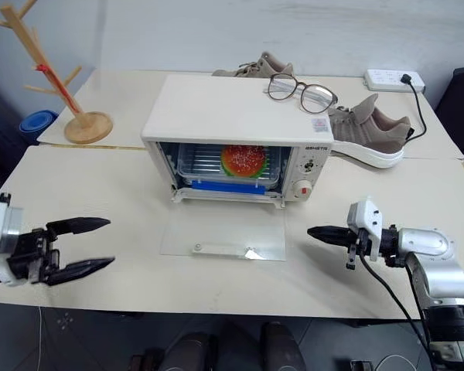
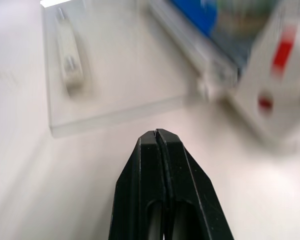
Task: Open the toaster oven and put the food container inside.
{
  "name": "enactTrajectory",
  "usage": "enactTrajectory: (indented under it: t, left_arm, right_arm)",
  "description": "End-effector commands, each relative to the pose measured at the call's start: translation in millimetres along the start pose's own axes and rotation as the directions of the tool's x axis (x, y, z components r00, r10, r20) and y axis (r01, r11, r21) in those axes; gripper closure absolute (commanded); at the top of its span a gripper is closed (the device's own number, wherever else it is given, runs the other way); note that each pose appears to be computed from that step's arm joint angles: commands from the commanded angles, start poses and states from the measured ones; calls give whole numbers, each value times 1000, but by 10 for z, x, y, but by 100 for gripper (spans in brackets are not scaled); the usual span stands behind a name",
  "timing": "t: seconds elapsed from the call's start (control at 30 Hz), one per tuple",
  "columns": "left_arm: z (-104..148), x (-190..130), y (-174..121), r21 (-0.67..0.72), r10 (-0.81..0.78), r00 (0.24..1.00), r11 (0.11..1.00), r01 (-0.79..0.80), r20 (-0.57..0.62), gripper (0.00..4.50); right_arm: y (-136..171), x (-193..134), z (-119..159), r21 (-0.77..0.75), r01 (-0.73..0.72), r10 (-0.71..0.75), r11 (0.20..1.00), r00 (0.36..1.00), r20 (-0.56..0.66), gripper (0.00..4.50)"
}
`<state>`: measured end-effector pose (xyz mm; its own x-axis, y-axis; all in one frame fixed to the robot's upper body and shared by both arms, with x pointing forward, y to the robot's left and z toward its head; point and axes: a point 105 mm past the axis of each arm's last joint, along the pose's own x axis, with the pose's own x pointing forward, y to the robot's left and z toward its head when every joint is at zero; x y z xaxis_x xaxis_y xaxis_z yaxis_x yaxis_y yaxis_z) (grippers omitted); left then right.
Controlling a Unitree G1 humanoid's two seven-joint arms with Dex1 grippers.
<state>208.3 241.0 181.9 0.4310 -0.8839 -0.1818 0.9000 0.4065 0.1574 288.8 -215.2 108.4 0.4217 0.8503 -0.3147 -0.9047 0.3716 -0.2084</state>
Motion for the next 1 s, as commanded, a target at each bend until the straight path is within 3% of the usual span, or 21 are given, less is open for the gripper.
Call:
enactTrajectory:
  t: [0.03, 0.17, 0.4, 0.57, 0.67, 0.73, 0.83, 0.93, 1.0]
  left_arm:
    - [7, -44, -5, 14, 12, 1000, 1000, -12, 10, 4]
    - [1, -9, -62, -41, 24, 999, 999, -22, 48, 4]
    - [68, -49, 32, -105, 188, 970, 979, -173, 153, 4]
    - [171, -213, 256, -170, 431, 856, 902, -398, 285, 4]
    - [87, -235, 248, -208, 489, 827, 871, -445, 279, 4]
    - [4, -205, 213, -196, 470, 852, 880, -433, 229, 4]
    - [-44, -171, 219, -154, 438, 883, 896, -416, 167, 4]
    - [-142, -175, 264, -92, 431, 900, 901, -425, 60, 0]
    - [-200, -195, 217, -43, 405, 914, 914, -404, 16, 0]
  right_arm:
    - [83, 172, -130, -25, -96, 95, 995, 995, -33, 450]
    - [185, 426, -53, -18, -163, 164, 986, 985, 47, 450]
    - [244, 584, 385, 7, -167, 158, 986, 945, 287, 450]
    - [226, 541, 719, 37, -109, 81, 993, 890, 449, 450]
    - [131, 530, 1098, 86, -56, -6, 995, 809, 587, 450]
    - [81, 510, 1343, 108, -45, -37, 993, 753, 657, 450]
    - [63, 483, 1412, 113, -66, -22, 991, 767, 641, 450]
    - [89, 395, 1346, 13, -42, 26, 999, 810, 586, 392]
    - [140, 297, 1201, -45, -53, 69, 998, 851, 520, 330]
